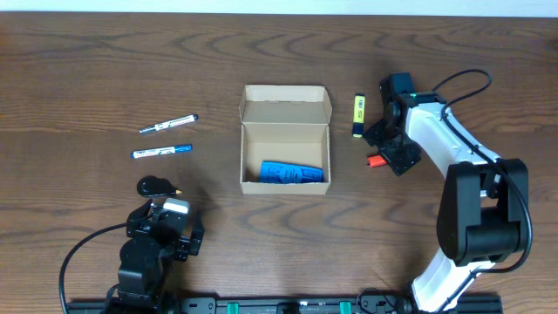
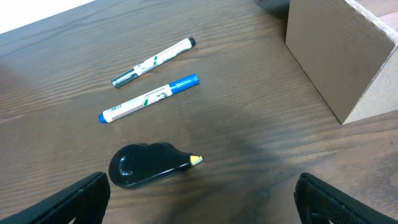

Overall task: Pack container
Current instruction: 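Grasp the red stapler with the right gripper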

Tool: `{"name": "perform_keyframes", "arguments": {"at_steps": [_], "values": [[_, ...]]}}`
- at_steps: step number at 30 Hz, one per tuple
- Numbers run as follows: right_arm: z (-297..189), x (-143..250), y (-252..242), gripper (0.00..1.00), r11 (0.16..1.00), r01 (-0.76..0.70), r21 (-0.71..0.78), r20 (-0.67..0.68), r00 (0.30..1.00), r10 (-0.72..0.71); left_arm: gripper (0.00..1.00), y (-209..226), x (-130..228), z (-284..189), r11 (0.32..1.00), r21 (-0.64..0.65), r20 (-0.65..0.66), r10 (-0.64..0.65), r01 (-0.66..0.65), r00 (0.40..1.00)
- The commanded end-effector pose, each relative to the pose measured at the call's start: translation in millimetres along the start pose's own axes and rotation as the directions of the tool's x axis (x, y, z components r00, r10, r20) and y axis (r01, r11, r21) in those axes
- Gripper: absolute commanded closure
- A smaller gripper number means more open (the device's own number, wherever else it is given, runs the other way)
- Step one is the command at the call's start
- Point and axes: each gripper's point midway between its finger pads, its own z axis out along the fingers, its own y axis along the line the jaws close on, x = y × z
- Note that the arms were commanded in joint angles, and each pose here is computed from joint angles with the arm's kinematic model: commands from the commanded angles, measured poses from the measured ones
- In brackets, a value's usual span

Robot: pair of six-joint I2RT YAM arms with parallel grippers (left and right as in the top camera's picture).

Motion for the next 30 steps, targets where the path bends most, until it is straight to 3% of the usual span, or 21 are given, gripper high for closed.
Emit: {"name": "perform_keyframes", "arguments": {"at_steps": [1,18,22,30], "values": [[10,3,0,0.2,1.0,0.014,0.001,-0.029,0.999,-0.014,0.05,1,4,1,1.0,-0.009,-0.01,0.021,-0.021,1.0],[27,4,1,0.31,1.0,0.005,0.006,-0.064,0.998,-0.004,0.05,1,4,1,1.0,-0.009,-0.01,0.021,-0.021,1.0],[27,4,1,0.42,1.0,0.004,0.006,-0.064,0.998,-0.004,0.05,1,4,1,1.0,-0.009,-0.01,0.02,-0.02,1.0],[27,7,2,0.74,1.0,0.01,0.002,-0.082,0.997,-0.01,0.05,1,4,1,1.0,-0.009,-0.01,0.02,-0.02,1.0]]}}
